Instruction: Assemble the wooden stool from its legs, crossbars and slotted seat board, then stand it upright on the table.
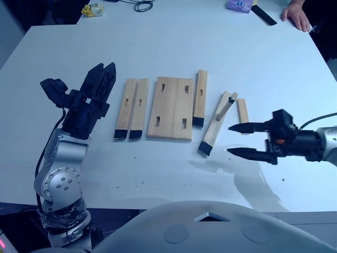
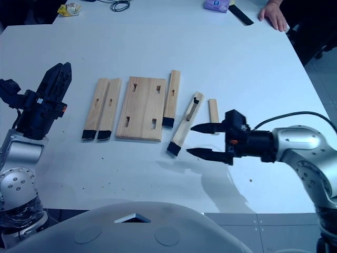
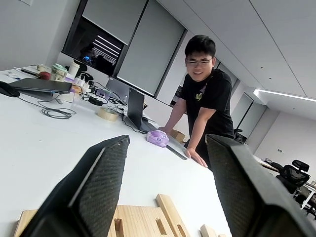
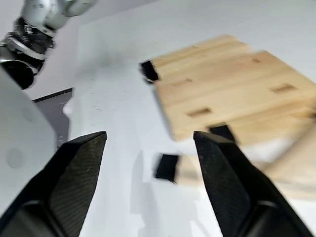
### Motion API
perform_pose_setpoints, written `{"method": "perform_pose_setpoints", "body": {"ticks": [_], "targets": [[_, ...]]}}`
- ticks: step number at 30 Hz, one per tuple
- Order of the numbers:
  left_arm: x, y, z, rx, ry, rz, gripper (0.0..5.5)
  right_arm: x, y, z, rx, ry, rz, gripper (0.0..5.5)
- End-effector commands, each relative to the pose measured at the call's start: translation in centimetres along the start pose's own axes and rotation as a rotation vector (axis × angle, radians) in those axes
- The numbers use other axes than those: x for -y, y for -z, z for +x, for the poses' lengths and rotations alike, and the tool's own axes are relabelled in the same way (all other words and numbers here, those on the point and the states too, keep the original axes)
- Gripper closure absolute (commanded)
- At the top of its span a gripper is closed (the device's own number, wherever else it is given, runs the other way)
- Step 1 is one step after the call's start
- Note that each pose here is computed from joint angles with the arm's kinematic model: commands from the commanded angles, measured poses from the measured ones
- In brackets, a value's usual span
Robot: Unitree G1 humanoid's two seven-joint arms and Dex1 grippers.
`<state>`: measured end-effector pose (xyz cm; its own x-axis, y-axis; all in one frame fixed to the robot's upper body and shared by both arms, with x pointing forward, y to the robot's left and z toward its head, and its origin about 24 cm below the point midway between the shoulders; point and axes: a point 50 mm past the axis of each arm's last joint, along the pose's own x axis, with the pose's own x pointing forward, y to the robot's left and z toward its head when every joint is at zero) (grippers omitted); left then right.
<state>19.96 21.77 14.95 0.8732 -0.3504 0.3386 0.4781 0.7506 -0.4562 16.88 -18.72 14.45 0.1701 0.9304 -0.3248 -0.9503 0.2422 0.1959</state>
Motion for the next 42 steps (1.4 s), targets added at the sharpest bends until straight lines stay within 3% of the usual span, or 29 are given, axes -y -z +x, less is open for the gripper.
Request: {"method": "perform_pose_setpoints", "body": {"ticks": [1, 7, 14, 18, 28, 38, 42], "targets": [[-0.5, 0.6, 0.3, -0.005, -0.011, -0.02, 2.64, 2.0, 0.6, 2.7, -0.035, 0.197, 0.018, 2.25], [-1.0, 1.1, 0.9, -0.034, 0.002, -0.028, 2.64, 2.4, 1.6, 6.7, -0.028, 0.341, 0.114, 2.25], [-1.2, 1.5, 1.8, -0.067, 0.037, -0.032, 2.64, 1.4, 2.3, 8.0, -0.102, 0.364, 0.083, 2.25], [-1.3, 1.3, 2.0, -0.061, 0.038, -0.025, 2.64, 2.7, 2.4, 7.6, -0.204, 0.495, -0.073, 2.25], [-1.3, 0.9, 1.8, -0.023, 0.026, -0.003, 2.64, 3.7, 4.4, 7.4, -0.335, 0.471, -0.104, 2.25], [-1.3, 0.9, 1.1, 0.005, -0.005, 0.002, 2.64, 6.0, 4.6, 3.2, -0.493, 0.449, -0.269, 2.25], [-1.2, 1.1, 0.9, 0.011, -0.013, -0.002, 2.64, 6.8, 3.7, 2.5, -0.481, 0.458, -0.312, 2.25]]}}
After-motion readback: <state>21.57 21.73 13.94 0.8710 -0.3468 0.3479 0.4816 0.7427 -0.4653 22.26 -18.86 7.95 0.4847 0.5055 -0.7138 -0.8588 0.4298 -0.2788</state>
